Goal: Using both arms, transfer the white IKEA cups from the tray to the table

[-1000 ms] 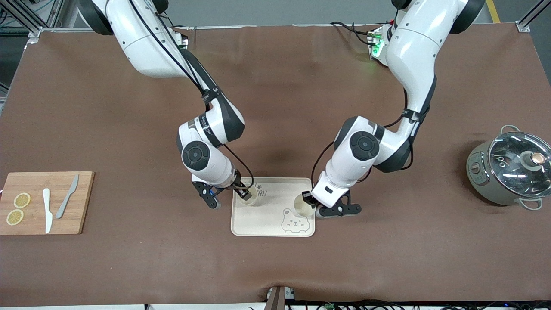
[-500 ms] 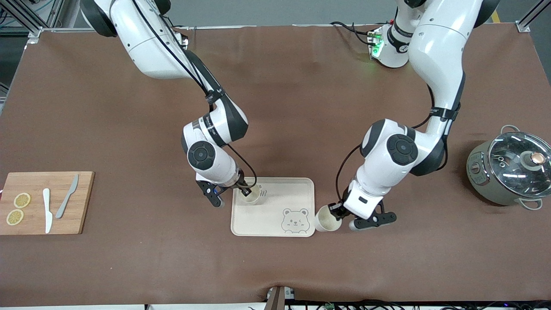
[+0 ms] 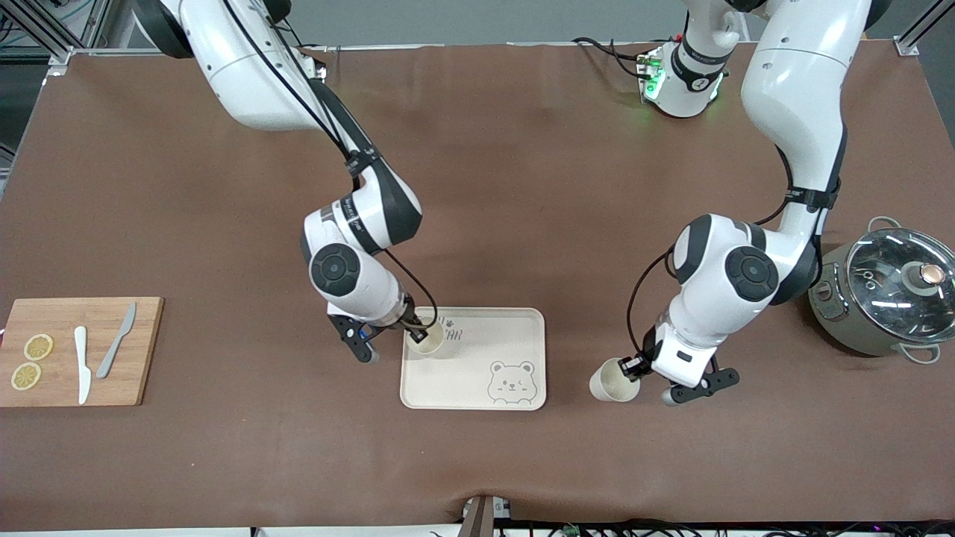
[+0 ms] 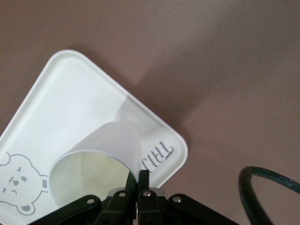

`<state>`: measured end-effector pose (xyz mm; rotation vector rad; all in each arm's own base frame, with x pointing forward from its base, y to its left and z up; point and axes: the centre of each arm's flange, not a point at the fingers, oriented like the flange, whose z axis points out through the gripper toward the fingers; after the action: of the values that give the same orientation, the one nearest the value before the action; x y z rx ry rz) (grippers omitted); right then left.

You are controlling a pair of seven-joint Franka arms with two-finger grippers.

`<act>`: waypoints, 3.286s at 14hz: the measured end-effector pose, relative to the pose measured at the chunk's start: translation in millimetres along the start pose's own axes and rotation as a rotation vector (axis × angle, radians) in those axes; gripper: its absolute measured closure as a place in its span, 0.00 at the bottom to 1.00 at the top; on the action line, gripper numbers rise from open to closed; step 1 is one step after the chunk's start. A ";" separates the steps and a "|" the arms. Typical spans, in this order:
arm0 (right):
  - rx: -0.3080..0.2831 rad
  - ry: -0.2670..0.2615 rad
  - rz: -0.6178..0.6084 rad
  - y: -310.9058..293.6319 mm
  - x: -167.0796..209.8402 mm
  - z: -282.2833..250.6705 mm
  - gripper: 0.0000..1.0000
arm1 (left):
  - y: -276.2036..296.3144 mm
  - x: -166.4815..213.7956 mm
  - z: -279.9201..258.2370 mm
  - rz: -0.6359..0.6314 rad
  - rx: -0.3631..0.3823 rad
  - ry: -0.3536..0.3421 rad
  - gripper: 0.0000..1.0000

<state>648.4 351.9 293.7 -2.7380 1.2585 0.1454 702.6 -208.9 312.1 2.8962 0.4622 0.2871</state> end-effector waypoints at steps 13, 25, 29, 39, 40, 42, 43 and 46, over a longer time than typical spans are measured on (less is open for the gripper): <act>-0.098 -0.123 -0.401 150.3 227.8 -75.9 0.97 | -160.3 3.9 9.0 0.057 0.113 -0.105 0.97; -0.109 -0.144 -0.593 304.5 319.5 -35.7 0.97 | -176.5 -4.5 22.2 0.062 0.145 -0.133 0.97; -0.118 -0.124 -0.598 320.1 321.5 -14.9 0.97 | -185.9 -0.4 21.0 0.047 0.147 -0.130 0.73; -0.087 -0.055 -0.596 306.9 336.6 -44.2 0.44 | -151.0 51.0 -83.2 0.053 0.152 -0.124 0.00; -0.071 -0.017 -0.605 295.8 339.3 -61.6 0.33 | -148.8 52.9 -96.6 0.057 0.155 -0.123 0.00; -0.038 0.052 -0.625 273.7 345.9 -113.1 0.13 | -144.9 52.2 -124.6 0.093 0.158 -0.125 0.00; -0.029 0.063 -0.636 264.0 347.0 -149.2 0.04 | -142.4 50.9 -142.3 0.104 0.160 -0.122 0.00; -0.022 0.056 -0.667 249.9 331.6 -265.1 0.00 | -139.5 42.5 -195.3 0.112 0.174 -0.120 0.00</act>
<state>682.9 -98.1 491.3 -3.0196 0.2979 0.0144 659.3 -33.8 476.1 3.0926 0.3209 0.0918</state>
